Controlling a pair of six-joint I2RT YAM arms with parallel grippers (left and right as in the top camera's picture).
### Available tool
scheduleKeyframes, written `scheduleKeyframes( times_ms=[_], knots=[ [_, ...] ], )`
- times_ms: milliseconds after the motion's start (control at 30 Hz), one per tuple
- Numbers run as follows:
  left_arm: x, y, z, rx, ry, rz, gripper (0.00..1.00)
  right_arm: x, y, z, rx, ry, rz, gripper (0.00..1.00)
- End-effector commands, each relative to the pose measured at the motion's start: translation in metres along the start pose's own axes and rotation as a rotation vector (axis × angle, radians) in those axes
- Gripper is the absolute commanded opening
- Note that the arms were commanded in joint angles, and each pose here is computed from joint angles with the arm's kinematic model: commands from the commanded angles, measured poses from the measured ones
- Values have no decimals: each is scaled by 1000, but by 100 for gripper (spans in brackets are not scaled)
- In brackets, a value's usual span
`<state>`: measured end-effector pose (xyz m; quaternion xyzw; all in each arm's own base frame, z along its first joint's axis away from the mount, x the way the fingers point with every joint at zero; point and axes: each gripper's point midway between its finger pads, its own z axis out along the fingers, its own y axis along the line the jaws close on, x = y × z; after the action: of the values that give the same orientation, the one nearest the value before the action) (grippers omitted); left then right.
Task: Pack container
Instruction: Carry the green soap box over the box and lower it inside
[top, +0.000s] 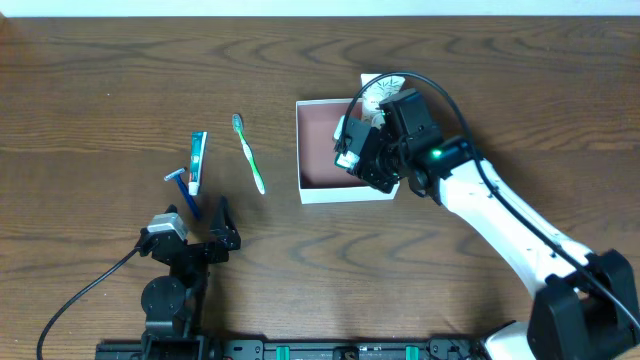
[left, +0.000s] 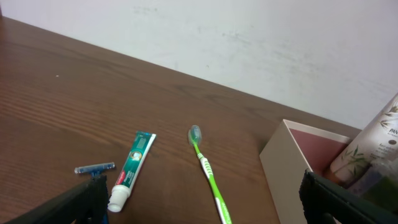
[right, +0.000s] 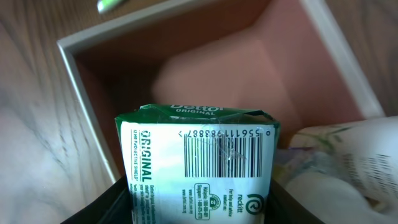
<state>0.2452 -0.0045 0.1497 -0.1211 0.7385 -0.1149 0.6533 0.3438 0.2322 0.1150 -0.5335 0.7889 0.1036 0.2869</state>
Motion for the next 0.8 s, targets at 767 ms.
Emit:
scheduleKeyframes(
  times_ms=[767],
  knots=[
    [15,11,1,-48,43,11,98,-4,10,-1,-18,18,-80,74]
  ],
)
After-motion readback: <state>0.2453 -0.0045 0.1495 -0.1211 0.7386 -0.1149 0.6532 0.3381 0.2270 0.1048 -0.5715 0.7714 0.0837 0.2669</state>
